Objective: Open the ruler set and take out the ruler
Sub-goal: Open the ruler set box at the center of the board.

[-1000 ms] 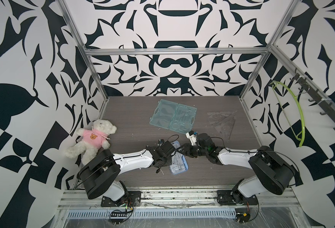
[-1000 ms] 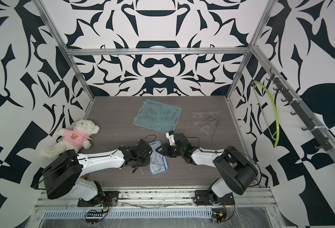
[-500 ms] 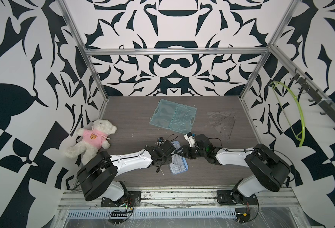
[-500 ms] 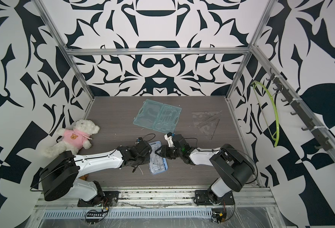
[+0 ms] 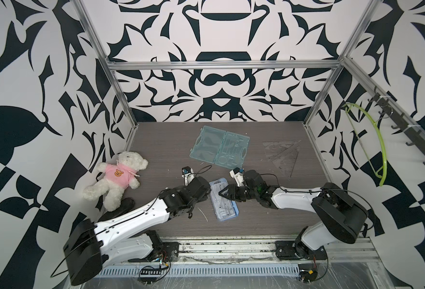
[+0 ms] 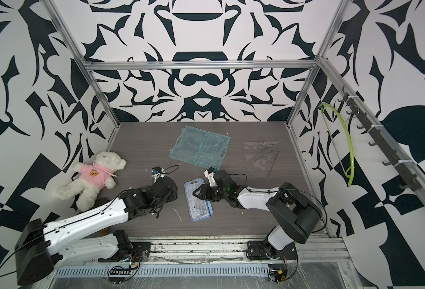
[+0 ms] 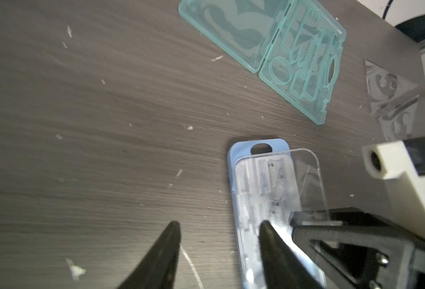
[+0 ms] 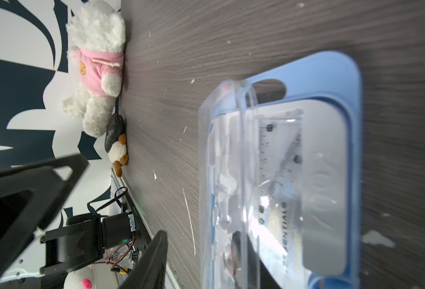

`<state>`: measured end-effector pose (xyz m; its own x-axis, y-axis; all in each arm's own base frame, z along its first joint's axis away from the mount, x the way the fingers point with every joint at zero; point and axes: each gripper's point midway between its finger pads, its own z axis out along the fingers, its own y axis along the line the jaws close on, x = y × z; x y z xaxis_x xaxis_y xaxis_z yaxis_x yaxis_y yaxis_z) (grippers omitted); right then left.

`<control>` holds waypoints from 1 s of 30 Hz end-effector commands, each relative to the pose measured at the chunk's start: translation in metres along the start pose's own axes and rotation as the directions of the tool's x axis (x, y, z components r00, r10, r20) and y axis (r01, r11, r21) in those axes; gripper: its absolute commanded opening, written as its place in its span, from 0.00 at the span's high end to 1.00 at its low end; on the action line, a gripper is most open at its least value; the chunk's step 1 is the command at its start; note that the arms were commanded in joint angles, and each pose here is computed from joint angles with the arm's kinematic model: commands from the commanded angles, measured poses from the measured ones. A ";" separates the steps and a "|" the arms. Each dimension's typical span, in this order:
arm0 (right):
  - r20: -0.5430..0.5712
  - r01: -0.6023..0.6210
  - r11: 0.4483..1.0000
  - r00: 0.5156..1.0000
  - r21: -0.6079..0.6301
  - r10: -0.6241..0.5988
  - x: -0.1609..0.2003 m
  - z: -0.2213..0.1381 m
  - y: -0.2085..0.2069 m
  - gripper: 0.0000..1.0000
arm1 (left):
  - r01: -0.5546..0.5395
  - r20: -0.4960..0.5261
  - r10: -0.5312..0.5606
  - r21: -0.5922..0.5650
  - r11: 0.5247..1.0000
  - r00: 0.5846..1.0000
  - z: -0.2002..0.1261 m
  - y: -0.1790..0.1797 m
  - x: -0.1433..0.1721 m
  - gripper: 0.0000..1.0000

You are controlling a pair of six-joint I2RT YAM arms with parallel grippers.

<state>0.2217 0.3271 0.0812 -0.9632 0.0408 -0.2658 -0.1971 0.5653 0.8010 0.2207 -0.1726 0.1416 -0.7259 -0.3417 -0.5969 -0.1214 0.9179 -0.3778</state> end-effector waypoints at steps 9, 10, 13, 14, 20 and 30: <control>0.023 0.137 0.989 0.991 -0.056 -0.136 -0.013 0.006 0.069 0.56 | 0.062 -0.049 -0.065 -0.070 0.996 0.997 -0.005 0.068 0.001 0.05; 0.018 0.145 0.988 0.989 -0.059 -0.144 -0.013 0.007 0.074 0.56 | 0.065 -0.057 -0.069 -0.067 0.996 0.996 -0.005 0.068 0.000 0.03; -0.001 0.164 0.983 0.986 -0.080 -0.165 -0.010 0.014 0.089 0.55 | 0.064 -0.076 -0.067 -0.045 0.997 0.995 -0.002 0.064 0.000 0.01; -0.005 0.170 0.982 0.985 -0.084 -0.171 -0.009 0.016 0.092 0.55 | 0.062 -0.083 -0.065 -0.042 0.997 0.994 -0.001 0.062 0.001 0.01; -0.004 0.191 0.978 0.981 -0.088 -0.192 -0.008 0.017 0.101 0.53 | 0.070 -0.160 -0.074 -0.034 0.997 0.984 0.015 0.054 0.014 0.01; 0.049 0.238 0.960 0.968 0.150 -0.247 -0.014 -0.028 0.060 0.54 | 0.076 -0.149 -0.077 -0.015 0.997 0.986 0.009 0.050 0.010 0.01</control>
<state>0.2088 0.3631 0.1447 -0.9015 -0.0741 -0.4263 -0.3817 0.6004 0.7028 0.2164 -0.1324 0.1078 -0.8037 -0.3859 -0.4528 -0.1988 0.8915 -0.4071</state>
